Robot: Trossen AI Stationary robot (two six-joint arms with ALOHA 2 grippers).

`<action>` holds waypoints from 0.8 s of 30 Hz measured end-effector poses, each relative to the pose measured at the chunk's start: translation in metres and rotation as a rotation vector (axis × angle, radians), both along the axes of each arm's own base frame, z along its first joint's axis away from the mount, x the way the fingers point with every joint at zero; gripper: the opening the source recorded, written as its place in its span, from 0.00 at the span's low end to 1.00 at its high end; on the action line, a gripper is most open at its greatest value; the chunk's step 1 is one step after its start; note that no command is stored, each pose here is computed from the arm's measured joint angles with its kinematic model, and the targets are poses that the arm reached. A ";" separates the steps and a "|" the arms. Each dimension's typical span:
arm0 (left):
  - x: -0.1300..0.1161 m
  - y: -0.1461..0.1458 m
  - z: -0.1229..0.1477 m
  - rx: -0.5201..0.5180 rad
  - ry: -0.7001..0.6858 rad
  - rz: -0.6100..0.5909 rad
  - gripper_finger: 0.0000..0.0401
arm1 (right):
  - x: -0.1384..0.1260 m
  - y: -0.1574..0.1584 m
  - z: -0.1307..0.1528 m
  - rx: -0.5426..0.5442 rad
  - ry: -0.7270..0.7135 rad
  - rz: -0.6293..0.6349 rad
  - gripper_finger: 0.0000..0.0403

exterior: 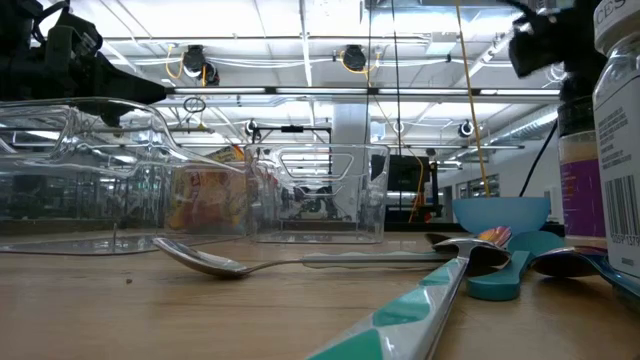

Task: Pick & Place Food Item
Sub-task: Put the orange spice bottle into the middle transparent bin

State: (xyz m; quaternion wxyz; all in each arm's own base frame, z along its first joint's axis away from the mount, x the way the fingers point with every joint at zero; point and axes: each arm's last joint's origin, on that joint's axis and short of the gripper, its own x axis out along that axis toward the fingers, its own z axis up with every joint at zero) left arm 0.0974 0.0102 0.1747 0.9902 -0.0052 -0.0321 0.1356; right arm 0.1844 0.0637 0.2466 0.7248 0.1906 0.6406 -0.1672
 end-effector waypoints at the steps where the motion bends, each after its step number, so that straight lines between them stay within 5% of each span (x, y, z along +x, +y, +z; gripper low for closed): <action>1: 0.000 0.000 0.000 0.000 0.000 0.000 0.17 | 0.002 -0.002 0.007 -0.021 -0.017 -0.007 0.48; 9: 0.000 0.000 0.000 0.000 0.000 0.000 0.17 | 0.029 -0.021 0.073 -0.219 -0.354 0.006 0.48; 15: 0.000 0.000 0.000 0.000 0.000 0.000 0.17 | 0.068 -0.054 0.091 -0.296 -0.629 0.087 0.48; 24: 0.000 0.000 0.000 0.000 0.001 0.000 0.17 | 0.137 -0.128 0.091 -0.303 -0.646 0.295 0.48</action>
